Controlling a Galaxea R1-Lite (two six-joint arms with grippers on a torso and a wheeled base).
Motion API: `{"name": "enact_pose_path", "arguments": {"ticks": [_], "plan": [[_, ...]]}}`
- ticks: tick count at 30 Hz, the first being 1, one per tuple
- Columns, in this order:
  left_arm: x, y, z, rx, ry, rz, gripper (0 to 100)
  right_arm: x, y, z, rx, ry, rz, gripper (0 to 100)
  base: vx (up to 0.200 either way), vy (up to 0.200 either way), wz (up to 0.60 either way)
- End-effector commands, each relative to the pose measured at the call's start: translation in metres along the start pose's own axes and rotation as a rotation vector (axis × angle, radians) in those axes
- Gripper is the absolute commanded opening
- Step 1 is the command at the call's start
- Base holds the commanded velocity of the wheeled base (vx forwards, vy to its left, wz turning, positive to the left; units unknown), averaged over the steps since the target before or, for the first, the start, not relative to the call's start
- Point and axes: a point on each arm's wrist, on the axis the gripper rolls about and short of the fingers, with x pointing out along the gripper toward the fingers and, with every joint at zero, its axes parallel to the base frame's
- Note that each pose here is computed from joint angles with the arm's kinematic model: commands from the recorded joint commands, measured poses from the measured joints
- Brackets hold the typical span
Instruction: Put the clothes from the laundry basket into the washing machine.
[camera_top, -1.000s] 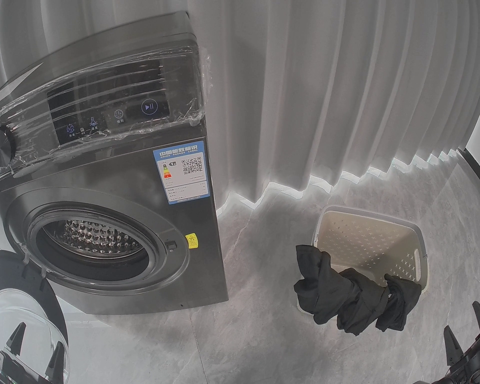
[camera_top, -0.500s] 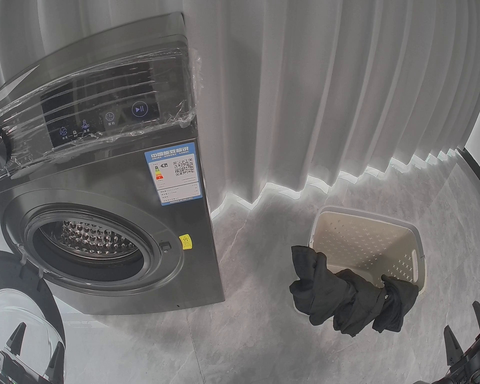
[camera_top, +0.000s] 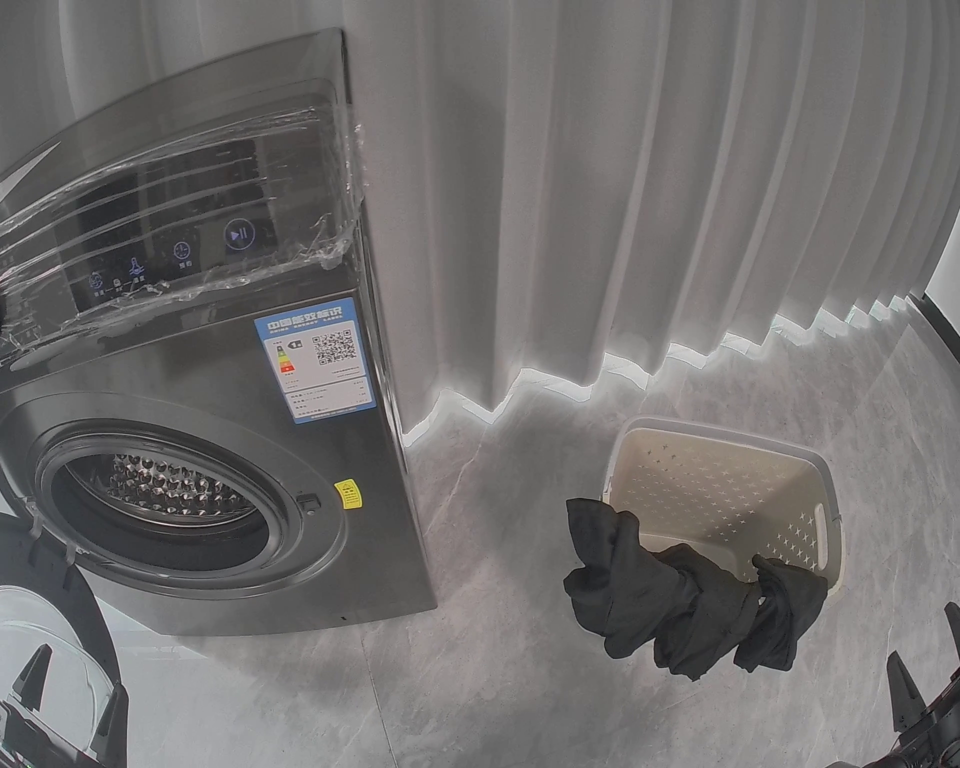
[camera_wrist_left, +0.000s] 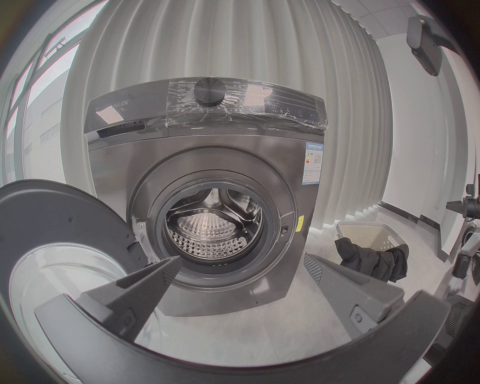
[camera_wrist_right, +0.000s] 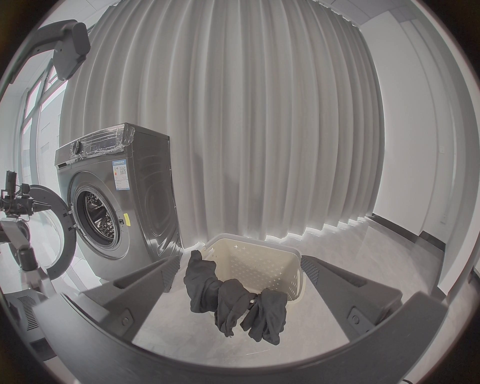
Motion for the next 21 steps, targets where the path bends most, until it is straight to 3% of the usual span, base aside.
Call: {"name": "enact_pose_path", "arguments": {"ticks": [1,18,21], "plan": [[0.0001,0.0000,-0.0048,0.000,0.002,0.001,100,-0.0002,0.0002,-0.0053,0.001,0.002,0.001,100,0.000,0.000,0.00],[0.0002,0.0000,-0.0052,-0.002,0.003,0.001,100,-0.0002,0.0002,-0.0053,-0.001,0.002,0.001,100,0.000,0.000,0.00],[0.0002,0.0000,-0.0052,-0.002,0.003,0.001,100,-0.0002,0.0002,-0.0051,0.001,0.000,0.001,100,0.000,0.000,-0.60]]}}
